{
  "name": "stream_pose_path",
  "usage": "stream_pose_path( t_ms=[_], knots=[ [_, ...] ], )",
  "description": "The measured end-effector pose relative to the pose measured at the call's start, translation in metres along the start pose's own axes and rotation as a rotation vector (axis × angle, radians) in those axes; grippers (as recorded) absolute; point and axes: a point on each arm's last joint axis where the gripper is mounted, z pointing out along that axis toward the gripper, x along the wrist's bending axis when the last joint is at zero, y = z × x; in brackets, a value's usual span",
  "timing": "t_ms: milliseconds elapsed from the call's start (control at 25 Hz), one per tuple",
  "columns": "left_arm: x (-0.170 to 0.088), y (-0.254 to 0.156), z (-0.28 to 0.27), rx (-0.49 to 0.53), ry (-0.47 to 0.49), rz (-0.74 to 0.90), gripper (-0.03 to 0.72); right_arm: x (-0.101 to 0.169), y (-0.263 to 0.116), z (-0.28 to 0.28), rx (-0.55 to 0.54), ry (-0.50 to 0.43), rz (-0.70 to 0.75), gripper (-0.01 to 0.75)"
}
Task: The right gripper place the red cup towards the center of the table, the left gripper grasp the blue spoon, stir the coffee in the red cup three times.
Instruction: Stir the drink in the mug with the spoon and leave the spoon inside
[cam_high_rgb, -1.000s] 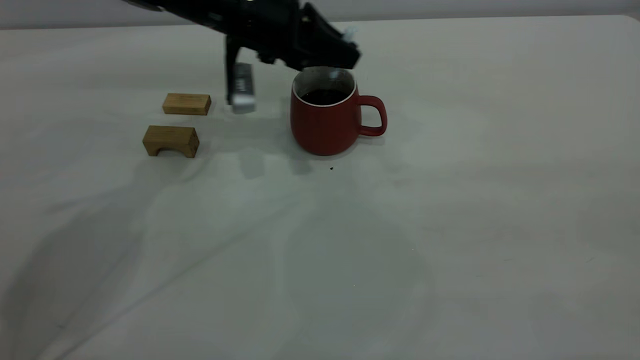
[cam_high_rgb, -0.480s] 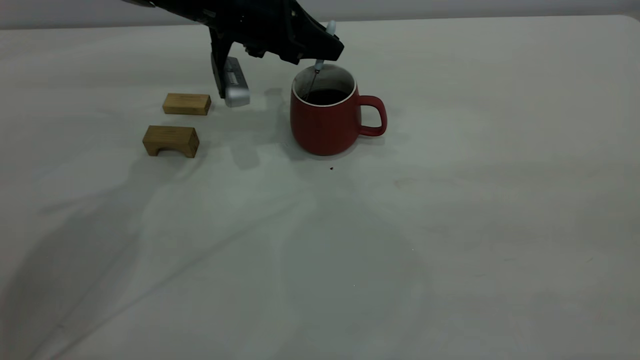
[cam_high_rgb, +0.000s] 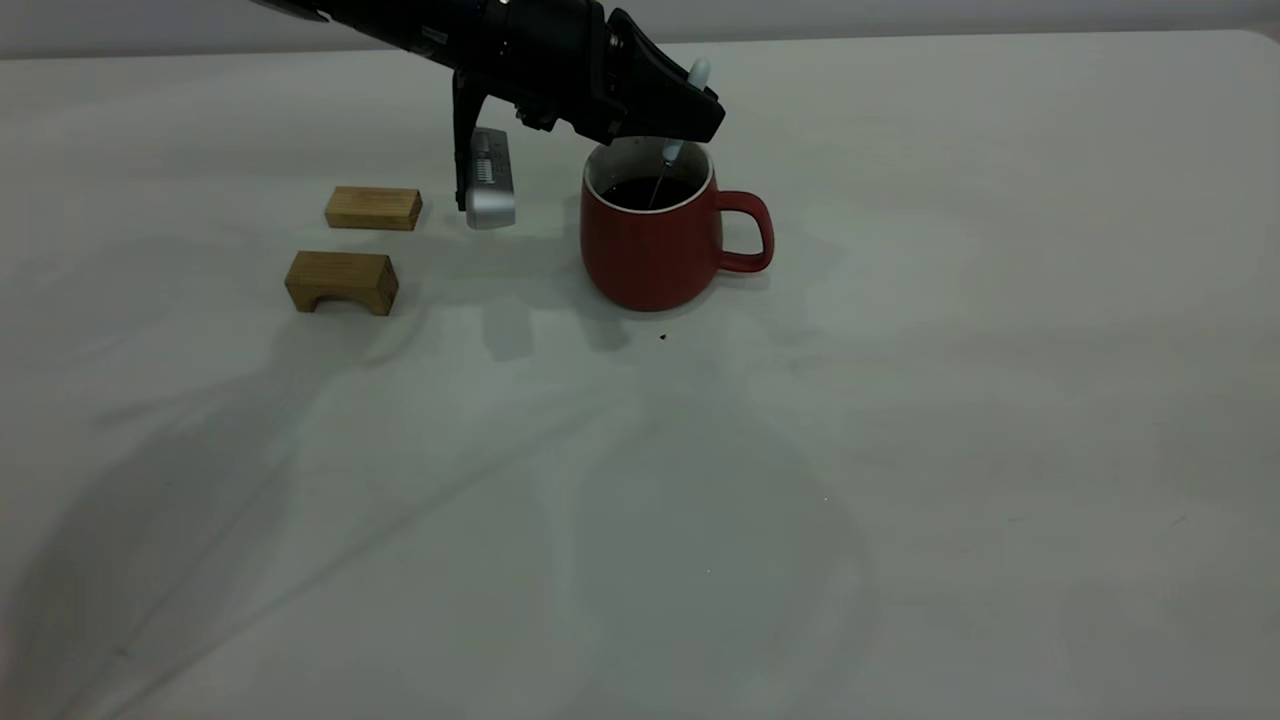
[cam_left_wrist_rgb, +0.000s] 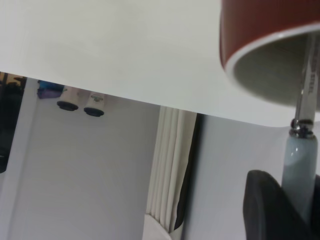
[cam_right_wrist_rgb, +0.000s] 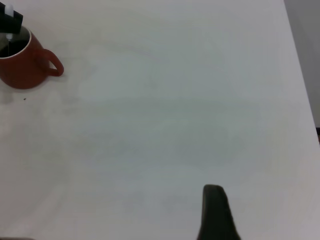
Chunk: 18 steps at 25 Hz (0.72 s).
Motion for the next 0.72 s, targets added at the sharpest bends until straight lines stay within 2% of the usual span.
stream_pose_path(
  t_ms=[200,280,360,440,560,640,720],
  knots=[
    [0.001,0.001,0.000,-0.010,0.010,0.010,0.146,0.000,0.000,0.000,0.000,0.000,0.000,0.552],
    [0.002,0.003,0.000,-0.030,0.021,0.027,0.182,0.000,0.000,0.000,0.000,0.000,0.000,0.552],
    [0.003,0.006,0.000,-0.060,0.037,0.058,0.272,0.000,0.000,0.000,0.000,0.000,0.000,0.552],
    [0.003,0.009,-0.001,-0.095,0.044,0.122,0.393,0.000,0.000,0.000,0.000,0.000,0.000,0.552],
    [0.002,0.008,-0.005,-0.149,0.044,0.316,0.526,0.000,0.000,0.000,0.000,0.000,0.000,0.552],
    [0.002,0.002,-0.009,-0.166,0.047,0.472,0.567,0.000,0.000,0.000,0.000,0.000,0.000,0.552],
    [0.002,-0.007,-0.015,-0.172,0.053,0.639,0.576,0.000,0.000,0.000,0.000,0.000,0.000,0.552]
  ],
)
